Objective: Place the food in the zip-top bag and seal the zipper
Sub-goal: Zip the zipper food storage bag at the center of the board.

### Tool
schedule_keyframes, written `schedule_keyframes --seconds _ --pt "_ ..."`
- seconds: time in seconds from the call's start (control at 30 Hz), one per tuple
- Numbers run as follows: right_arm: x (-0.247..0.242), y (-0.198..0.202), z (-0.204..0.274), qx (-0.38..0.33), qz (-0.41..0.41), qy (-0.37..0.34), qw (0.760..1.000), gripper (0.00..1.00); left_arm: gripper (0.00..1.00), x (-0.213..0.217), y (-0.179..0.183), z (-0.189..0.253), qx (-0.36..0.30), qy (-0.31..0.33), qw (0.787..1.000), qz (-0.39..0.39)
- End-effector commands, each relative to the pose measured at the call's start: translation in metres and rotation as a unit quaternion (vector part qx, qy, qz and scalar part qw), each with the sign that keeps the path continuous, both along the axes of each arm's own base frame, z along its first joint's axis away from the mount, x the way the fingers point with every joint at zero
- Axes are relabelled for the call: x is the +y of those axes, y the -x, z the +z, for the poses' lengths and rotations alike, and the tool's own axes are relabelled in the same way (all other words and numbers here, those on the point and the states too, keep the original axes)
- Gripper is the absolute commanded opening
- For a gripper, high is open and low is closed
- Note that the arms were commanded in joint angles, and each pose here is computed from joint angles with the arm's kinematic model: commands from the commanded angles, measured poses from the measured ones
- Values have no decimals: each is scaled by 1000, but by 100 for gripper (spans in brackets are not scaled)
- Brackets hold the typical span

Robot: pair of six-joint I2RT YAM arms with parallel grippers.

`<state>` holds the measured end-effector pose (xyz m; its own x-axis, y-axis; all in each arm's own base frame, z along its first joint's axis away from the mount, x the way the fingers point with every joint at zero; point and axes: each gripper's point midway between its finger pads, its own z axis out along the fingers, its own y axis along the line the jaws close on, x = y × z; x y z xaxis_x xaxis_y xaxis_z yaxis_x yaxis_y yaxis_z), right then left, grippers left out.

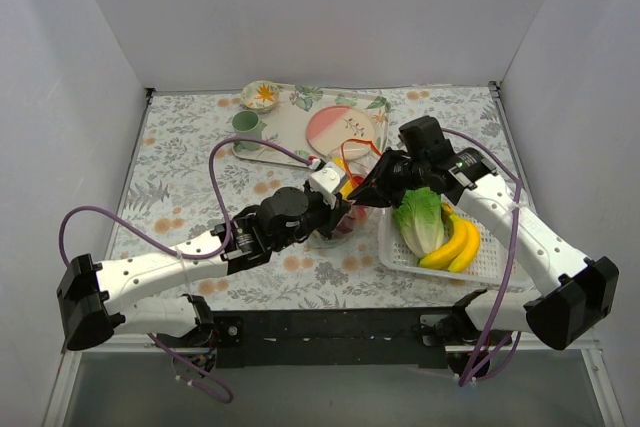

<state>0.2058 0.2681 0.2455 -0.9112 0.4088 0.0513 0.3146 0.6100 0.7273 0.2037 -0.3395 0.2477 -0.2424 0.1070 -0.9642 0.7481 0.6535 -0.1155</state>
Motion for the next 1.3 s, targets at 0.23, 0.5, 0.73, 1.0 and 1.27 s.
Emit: schedule_keyframes --seconds 0.23,0.5,0.73,1.0,1.27 --pt "-3 -8 -6 2 0 -5 1000 6 0 -1 6 35 -26 35 999 -9" --pt "-10 -12 -13 10 -2 -4 1000 6 0 2 8 38 -25 43 999 -8" --pt "-18 -17 -16 12 -10 -5 1000 6 0 7 9 44 -26 54 998 -5" --pt "-26 -29 -14 -4 -19 0 1000 6 0 15 12 52 -21 69 997 4" --pt "-35 -50 -20 -30 -28 24 999 5 0 27 17 56 -1 86 996 16"
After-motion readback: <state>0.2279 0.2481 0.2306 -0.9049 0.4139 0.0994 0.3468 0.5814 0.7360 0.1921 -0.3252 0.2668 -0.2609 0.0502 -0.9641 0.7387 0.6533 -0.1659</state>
